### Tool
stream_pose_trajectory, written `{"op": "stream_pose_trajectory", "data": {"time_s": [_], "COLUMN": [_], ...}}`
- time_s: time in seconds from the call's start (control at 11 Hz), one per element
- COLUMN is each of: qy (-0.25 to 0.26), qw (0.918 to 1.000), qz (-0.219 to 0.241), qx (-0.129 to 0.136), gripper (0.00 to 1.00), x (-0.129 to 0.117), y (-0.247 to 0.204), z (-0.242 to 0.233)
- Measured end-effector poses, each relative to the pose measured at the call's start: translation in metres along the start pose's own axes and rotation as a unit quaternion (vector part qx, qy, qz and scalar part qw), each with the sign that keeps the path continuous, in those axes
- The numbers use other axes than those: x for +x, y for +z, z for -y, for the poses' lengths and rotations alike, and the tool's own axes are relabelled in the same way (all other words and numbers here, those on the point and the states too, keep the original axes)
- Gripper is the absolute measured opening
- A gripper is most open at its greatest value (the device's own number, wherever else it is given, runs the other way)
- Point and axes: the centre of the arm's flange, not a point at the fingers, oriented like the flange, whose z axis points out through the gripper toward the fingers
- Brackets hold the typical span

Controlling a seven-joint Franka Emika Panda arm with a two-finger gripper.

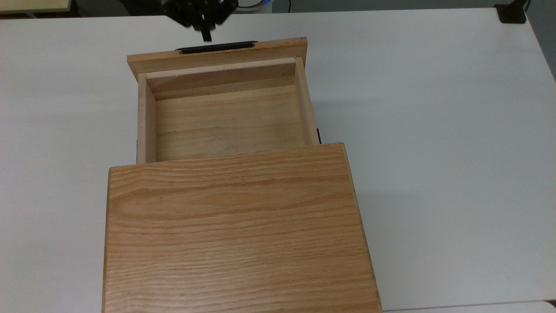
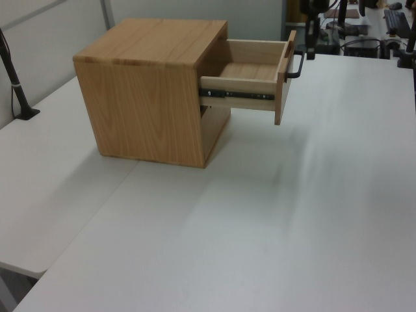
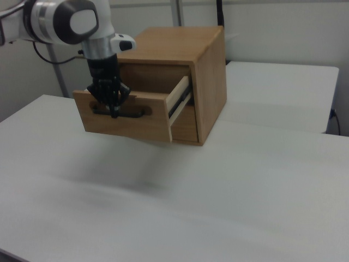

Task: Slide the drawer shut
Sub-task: 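Push the drawer handle with the gripper into the cabinet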

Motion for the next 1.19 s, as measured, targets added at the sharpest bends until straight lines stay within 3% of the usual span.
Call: {"op": "stream_pose_trajectory", "data": {"time_s": [0.27,0.55,1.19], "qy": [-0.009,-0.008,0.049], "qw": [0.9999,0.9982,0.9813], "qz": [-0.008,-0.058,-0.186], "qx": [-0.003,-0.01,-0.014], "gripper": [0.0,0.0,0.0], "x": [0.024,0.042,0.095], "y": [0.027,0.028,0.037], "z": [0.008,0.009,0.026]}}
